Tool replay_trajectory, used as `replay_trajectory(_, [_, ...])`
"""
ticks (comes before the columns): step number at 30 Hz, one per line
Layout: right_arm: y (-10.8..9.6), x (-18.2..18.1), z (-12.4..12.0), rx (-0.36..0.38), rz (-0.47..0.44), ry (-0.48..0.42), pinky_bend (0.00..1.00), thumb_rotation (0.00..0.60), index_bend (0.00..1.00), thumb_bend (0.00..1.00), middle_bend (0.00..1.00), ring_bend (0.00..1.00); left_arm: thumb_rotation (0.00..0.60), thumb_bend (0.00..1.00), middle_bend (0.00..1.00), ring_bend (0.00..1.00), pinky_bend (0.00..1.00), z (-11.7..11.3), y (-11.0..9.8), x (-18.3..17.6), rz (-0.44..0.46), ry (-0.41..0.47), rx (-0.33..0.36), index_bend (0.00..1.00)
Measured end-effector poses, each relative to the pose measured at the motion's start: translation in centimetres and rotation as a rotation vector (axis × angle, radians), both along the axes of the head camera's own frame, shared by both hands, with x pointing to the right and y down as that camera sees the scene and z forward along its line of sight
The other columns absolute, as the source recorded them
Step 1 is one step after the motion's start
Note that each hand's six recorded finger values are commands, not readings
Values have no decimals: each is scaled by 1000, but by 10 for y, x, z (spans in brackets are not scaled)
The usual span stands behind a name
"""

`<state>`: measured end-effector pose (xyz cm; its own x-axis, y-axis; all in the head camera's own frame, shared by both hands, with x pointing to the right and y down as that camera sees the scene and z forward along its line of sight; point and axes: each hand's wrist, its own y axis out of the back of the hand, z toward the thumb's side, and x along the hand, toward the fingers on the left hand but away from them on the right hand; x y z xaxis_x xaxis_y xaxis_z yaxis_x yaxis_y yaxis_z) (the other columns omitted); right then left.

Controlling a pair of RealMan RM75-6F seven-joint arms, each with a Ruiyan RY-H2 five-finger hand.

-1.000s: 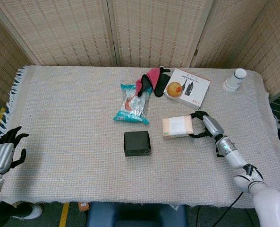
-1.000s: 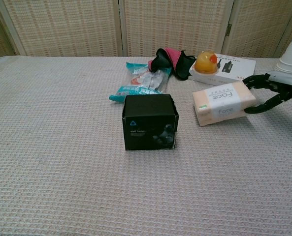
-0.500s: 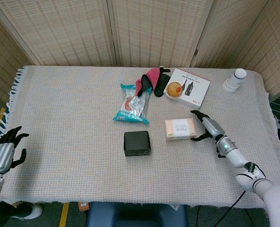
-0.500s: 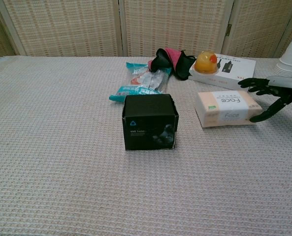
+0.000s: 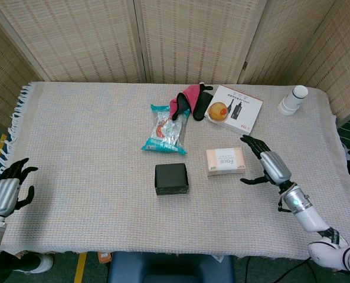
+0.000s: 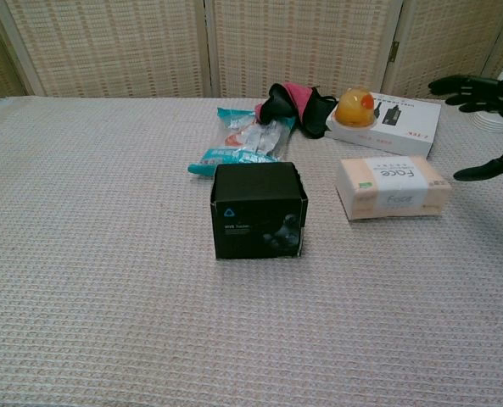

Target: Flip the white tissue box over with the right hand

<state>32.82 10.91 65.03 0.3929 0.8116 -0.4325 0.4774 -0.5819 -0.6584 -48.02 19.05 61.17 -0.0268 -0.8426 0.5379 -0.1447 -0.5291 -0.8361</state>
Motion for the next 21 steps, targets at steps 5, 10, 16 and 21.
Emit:
replay_trajectory(5, [37, 3, -39, 105, -11, 106, 0, 600, 0, 46, 0, 0, 600, 554, 0, 0, 116, 2, 1, 3, 12, -5, -4, 225])
replay_trajectory(10, [75, 22, -58, 164, 11, 253, 0, 600, 3, 74, 0, 0, 600, 554, 0, 0, 116, 3, 2, 4, 13, -3, -10, 224])
replay_trajectory(16, [91, 87, -42, 139, 15, 510, 0, 600, 22, 87, 0, 0, 600, 554, 0, 0, 116, 3, 2, 5, 17, -2, -9, 224])
replay_trajectory(21, [100, 140, -30, 98, 35, 680, 0, 600, 32, 101, 0, 0, 600, 554, 0, 0, 116, 6, 4, 5, 19, -10, -20, 224])
